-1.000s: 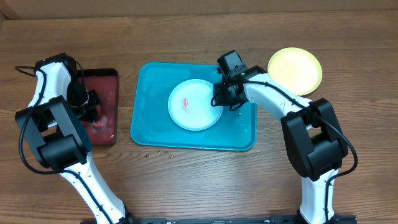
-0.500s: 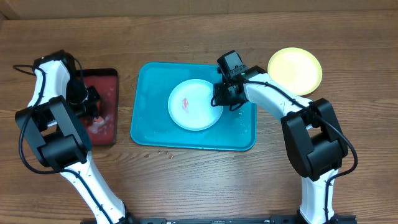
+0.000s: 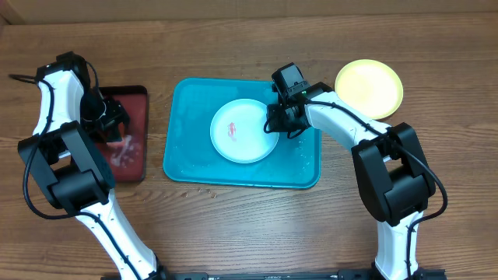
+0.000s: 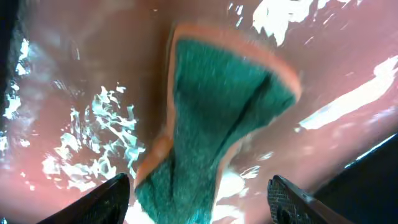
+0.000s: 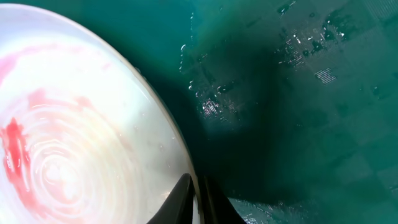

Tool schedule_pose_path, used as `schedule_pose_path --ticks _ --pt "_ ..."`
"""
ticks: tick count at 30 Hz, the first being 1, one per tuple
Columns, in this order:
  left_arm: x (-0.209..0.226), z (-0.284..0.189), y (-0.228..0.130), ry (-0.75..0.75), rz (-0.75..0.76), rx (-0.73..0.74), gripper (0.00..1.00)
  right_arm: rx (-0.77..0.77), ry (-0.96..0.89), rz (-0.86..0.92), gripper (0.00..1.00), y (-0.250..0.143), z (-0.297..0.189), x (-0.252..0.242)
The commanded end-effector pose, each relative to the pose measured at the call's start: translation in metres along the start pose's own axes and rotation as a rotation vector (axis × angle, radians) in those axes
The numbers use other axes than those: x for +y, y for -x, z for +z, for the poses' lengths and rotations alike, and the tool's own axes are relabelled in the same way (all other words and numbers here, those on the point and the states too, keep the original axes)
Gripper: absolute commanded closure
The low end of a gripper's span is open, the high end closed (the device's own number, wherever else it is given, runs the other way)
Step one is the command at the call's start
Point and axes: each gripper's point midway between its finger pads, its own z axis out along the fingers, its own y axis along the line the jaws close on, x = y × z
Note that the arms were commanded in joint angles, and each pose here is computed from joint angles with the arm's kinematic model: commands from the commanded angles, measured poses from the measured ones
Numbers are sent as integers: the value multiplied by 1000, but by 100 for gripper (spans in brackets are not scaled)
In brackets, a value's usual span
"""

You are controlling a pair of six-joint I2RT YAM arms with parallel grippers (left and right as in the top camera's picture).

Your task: Clean dirty plates on tray and stack at the side

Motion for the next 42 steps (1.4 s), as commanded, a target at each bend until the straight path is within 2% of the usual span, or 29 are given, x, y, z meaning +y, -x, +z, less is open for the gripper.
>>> schedule_pose_path --ticks 1,4,10,12,14,17,26,28,30,32,35,36,42 --pt "-6 0 10 -12 3 -34 36 39 -49 10 92 -11 14 -12" --pt "-6 3 12 -14 17 -46 40 41 -50 11 92 -11 14 -12" --pt "2 11 15 34 46 -65 40 42 -51 11 92 -11 14 -12" --pt "7 11 17 63 45 -73 51 42 -51 11 92 -11 14 -13" --pt "7 11 17 62 45 -76 55 42 -51 11 92 -11 14 -12" --pt "6 13 18 58 45 -81 50 42 -51 11 92 -11 14 -12" --pt "6 36 13 61 62 -28 51 42 -51 11 92 -11 14 -13" --pt "7 40 12 66 69 -17 57 43 -51 11 92 -11 14 -13" --pt "6 38 12 65 69 -19 69 46 -52 11 92 -12 14 -13" --pt "6 37 13 64 68 -25 76 47 -52 11 92 -12 14 -13" --pt "6 33 14 64 68 -22 93 45 -52 11 92 -12 14 -13" --pt "6 30 13 65 68 -18 96 45 -52 12 92 -12 14 -13" --pt "5 4 16 65 40 -15 96 39 -49 11 92 -10 14 -12"
